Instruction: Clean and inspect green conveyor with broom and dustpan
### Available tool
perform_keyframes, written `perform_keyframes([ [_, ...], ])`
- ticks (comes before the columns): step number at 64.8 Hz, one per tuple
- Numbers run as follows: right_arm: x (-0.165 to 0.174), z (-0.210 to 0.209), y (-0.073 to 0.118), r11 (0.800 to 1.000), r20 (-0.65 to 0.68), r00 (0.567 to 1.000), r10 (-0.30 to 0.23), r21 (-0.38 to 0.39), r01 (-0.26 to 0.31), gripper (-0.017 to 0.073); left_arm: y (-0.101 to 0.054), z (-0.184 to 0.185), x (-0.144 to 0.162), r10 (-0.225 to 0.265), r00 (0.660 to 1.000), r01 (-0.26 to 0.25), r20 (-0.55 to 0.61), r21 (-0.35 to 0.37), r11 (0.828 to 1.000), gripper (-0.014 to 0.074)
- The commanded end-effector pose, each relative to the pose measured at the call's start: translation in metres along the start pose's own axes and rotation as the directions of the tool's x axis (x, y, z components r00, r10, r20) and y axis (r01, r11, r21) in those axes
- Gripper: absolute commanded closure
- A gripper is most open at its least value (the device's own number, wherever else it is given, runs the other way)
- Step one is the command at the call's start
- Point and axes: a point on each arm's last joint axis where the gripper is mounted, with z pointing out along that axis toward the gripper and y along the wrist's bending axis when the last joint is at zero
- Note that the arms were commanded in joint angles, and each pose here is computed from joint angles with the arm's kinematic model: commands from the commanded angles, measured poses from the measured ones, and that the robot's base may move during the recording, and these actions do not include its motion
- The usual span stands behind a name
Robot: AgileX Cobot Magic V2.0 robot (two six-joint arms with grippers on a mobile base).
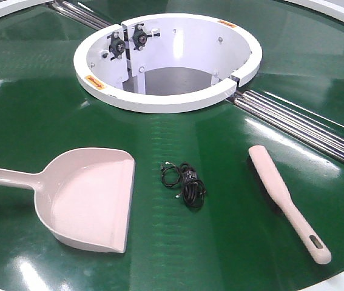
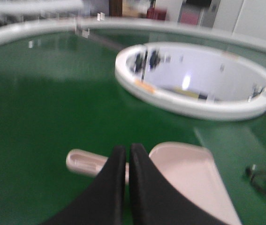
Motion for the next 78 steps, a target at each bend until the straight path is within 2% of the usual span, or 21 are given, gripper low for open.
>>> perform_keyframes([
  [1, -0.006, -0.001, 0.0, 1.0, 0.077, 0.997, -0.007, 0.0, 0.007, 0.0568, -0.001, 0.011, -0.012, -0.01, 1.0, 0.01, -0.005, -0.002, 1.0, 0.06],
  [17, -0.006, -0.001, 0.0, 1.0, 0.077, 0.997, -0.007, 0.0, 0.007, 0.0568, -0.001, 0.026, -0.008, -0.007, 0.996, 0.006, -0.084, -0.01, 1.0, 0.0595],
  [23, -0.006, -0.001, 0.0, 1.0, 0.077, 0.997, -0.007, 0.0, 0.007, 0.0568, -0.001, 0.029, -0.007, -0.002, 0.995, 0.001, -0.098, -0.011, 1.0, 0.0567],
  [32, -0.006, -0.001, 0.0, 1.0, 0.077, 0.997, -0.007, 0.0, 0.007, 0.0568, 0.001, 0.032, -0.005, 0.065, 0.987, -0.068, -0.147, -0.016, 0.998, 0.0438],
  [42, -0.006, -0.001, 0.0, 1.0, 0.077, 0.997, -0.007, 0.0, 0.007, 0.0568, 0.001, 0.034, -0.004, 0.072, 0.985, -0.075, -0.159, -0.015, 0.997, 0.024],
  [46, -0.006, -0.001, 0.0, 1.0, 0.077, 0.997, -0.007, 0.0, 0.007, 0.0568, 0.001, 0.035, -0.006, 0.072, 0.987, -0.075, -0.143, -0.015, 0.997, 0.0178],
  [52, -0.006, -0.001, 0.0, 1.0, 0.077, 0.997, -0.007, 0.0, 0.007, 0.0568, 0.0, 0.035, -0.006, 0.07, 0.988, -0.073, -0.135, -0.014, 0.997, 0.0139],
  [68, -0.006, -0.001, 0.0, 1.0, 0.077, 0.997, -0.007, 0.0, 0.007, 0.0568, -0.003, 0.035, -0.006, -0.008, 0.991, 0.01, -0.137, 0.012, 1.0, 0.0144],
  [72, -0.006, -0.001, 0.0, 1.0, 0.077, 0.997, -0.007, 0.0, 0.007, 0.0568, -0.003, 0.034, -0.007, 0.015, 0.991, -0.013, -0.133, 0.013, 1.0, 0.0144],
  [78, -0.006, -0.001, 0.0, 1.0, 0.077, 0.997, -0.007, 0.0, 0.007, 0.0568, -0.004, 0.032, -0.015, 0.115, 0.982, -0.112, -0.152, 0.031, 0.993, 0.0144],
])
